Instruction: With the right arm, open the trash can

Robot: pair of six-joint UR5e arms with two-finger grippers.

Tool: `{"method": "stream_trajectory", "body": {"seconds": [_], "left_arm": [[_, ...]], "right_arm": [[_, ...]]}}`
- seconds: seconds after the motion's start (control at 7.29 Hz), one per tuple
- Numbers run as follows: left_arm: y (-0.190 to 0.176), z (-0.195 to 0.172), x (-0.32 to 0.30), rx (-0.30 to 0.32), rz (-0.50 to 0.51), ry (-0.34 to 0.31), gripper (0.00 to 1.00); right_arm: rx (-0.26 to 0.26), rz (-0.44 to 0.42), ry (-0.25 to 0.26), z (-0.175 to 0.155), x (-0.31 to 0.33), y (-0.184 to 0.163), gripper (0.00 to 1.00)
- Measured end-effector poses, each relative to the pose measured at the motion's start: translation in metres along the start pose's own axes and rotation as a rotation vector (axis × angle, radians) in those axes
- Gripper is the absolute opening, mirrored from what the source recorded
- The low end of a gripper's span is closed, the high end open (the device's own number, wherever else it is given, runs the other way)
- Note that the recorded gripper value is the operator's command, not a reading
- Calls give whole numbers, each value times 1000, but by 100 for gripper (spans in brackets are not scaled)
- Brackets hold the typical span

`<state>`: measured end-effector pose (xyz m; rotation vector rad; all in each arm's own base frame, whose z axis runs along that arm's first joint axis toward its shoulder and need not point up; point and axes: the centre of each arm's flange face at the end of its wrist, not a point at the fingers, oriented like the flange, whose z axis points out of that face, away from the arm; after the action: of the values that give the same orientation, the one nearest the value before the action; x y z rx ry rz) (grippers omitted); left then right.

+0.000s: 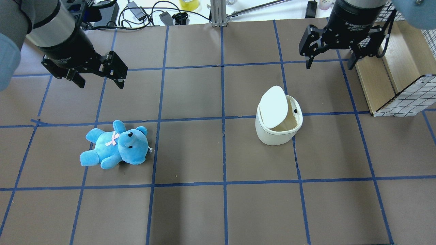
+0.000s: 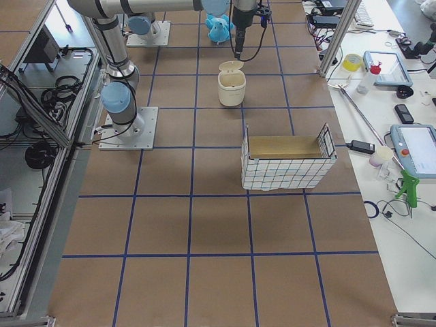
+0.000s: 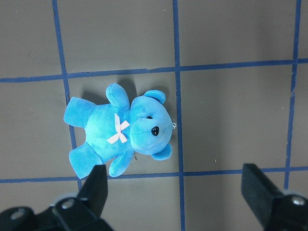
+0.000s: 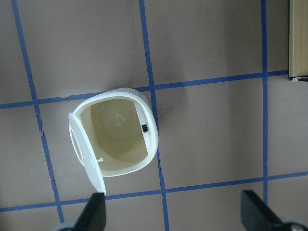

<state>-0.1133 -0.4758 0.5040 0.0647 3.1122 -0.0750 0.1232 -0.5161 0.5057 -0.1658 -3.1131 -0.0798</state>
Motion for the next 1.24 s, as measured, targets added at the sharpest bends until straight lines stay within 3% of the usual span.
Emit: {"method": "stream_trajectory", "body": {"seconds": [1.24], "left_arm": [[0, 0, 0, 0, 0, 0, 100]], "right_arm": [[-4, -11, -12, 1, 3, -1, 100]]}}
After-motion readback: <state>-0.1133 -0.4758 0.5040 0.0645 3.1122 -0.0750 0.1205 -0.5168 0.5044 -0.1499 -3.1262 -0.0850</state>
